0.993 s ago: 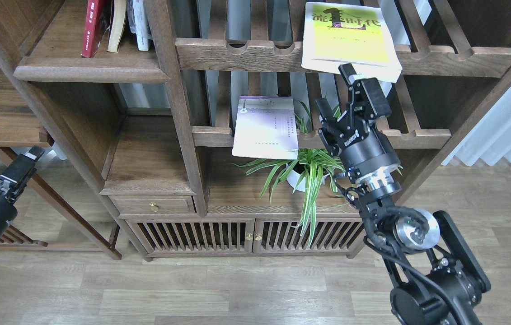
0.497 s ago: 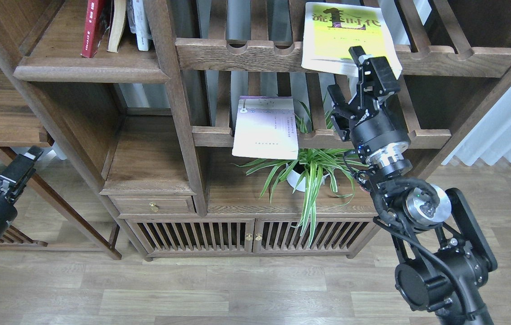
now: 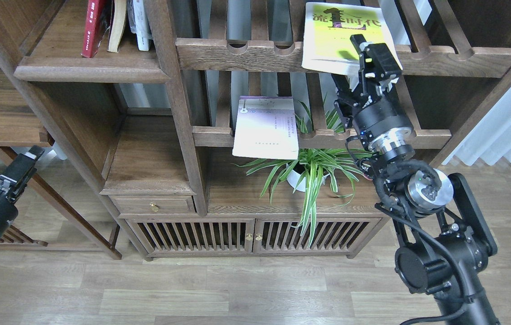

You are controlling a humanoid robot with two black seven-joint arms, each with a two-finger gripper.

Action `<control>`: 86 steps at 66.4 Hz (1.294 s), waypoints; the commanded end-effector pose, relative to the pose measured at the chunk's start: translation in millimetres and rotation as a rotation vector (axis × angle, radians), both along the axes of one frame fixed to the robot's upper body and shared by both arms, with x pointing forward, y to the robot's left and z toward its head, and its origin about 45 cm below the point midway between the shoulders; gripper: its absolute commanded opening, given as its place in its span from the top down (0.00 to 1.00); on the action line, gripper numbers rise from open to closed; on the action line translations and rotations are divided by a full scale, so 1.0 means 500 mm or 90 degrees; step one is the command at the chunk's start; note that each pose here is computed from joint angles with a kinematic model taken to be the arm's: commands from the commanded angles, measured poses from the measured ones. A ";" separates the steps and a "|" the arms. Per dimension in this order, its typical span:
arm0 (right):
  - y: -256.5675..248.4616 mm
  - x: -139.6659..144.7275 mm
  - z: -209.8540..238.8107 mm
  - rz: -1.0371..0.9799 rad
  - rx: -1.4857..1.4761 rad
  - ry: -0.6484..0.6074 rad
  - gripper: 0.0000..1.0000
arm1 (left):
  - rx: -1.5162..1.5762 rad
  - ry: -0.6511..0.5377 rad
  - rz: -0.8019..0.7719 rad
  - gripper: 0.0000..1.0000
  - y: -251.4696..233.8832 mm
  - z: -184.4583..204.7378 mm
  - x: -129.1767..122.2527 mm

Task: Organize books on shelf
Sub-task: 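Reach the right gripper up toward the yellow book on the upper shelf, then pull the yellow book off the upper shelf with the right gripper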

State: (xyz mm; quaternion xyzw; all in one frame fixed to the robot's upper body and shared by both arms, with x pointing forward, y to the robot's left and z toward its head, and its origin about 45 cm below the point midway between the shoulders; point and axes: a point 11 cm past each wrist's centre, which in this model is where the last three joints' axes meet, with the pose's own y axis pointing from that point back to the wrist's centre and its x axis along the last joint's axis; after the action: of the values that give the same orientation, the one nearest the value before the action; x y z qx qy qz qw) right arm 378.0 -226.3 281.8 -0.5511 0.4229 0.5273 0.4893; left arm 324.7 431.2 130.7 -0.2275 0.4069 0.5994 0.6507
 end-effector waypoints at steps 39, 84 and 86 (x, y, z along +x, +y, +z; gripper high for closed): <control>0.004 -0.008 0.051 -0.015 0.011 -0.062 0.95 | -0.001 -0.004 0.003 0.15 0.001 0.004 0.003; -0.295 -0.191 -0.056 -0.261 0.082 -0.092 0.95 | -0.002 -0.009 0.014 0.12 0.005 0.003 0.002; -0.306 -0.204 -0.064 -0.269 0.085 -0.089 0.95 | -0.002 -0.009 0.014 0.12 0.006 0.003 0.002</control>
State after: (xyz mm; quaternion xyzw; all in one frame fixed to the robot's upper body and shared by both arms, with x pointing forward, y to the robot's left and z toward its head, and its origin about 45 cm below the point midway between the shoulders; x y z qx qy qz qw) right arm 306.6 -346.5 271.5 -0.4826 0.4376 0.4129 0.6365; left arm 325.7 433.7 132.2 -0.2361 0.4003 0.6044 0.6471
